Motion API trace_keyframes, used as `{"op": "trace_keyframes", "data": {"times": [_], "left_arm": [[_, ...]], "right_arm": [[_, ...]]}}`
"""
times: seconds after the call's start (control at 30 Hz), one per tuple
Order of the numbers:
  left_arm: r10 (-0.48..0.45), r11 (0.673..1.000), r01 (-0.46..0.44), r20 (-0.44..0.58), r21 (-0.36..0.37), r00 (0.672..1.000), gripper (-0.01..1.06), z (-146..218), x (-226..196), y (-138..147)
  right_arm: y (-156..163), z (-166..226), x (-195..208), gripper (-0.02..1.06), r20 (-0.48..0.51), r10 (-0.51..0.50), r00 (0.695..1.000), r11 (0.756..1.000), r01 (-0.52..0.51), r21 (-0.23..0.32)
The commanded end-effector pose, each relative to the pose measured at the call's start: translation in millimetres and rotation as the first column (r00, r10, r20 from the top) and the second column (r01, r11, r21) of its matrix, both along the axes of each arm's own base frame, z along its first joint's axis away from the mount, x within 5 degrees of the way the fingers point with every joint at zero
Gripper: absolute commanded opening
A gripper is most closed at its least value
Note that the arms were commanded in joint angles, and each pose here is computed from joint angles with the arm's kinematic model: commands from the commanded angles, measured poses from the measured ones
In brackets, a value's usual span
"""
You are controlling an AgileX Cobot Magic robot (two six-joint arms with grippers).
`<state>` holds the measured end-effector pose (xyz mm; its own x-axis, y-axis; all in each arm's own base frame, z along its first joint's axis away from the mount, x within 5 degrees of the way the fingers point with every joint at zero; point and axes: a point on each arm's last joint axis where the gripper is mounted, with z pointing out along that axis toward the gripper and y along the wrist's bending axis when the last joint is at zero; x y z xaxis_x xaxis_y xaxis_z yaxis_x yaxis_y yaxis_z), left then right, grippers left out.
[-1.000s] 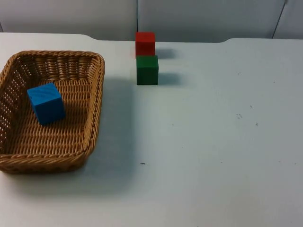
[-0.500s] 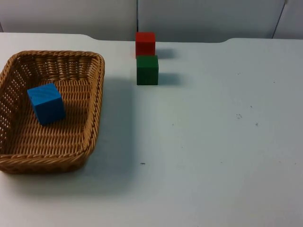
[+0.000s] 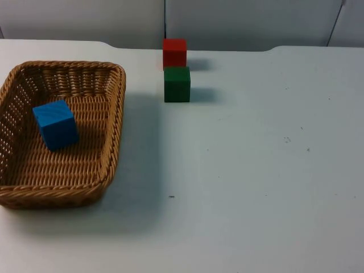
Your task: Pick up the basket with the left hand and place the blue cube into the basket with the right hand.
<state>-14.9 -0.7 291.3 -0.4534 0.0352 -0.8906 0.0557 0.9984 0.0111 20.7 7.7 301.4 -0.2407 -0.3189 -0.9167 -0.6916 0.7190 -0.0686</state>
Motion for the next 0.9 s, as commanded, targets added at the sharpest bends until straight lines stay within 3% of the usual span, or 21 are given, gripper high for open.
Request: {"op": "trace_keyframes", "data": {"times": [0.0,0.6,0.87], "left_arm": [[0.000,1.000,0.000,-0.019,-0.013,1.000,0.94,-3.3,-1.1,-0.2],[0.046,0.998,-0.045,-0.010,0.032,0.999,0.94,-11.1,6.5,3.2],[0.074,0.997,-0.074,-0.006,0.034,0.997,0.94,-12.4,8.0,3.3]], "right_arm": [[-3.9,-2.8,-2.2,1.04,0.000,-0.006,1.000,1.000,0.006,-0.005],[-25.9,-13.1,-14.9,1.04,0.006,-0.050,0.999,0.998,0.050,-0.035],[-28.4,-17.9,-16.0,1.04,-0.036,-0.064,0.997,0.995,0.062,-0.076]]}}
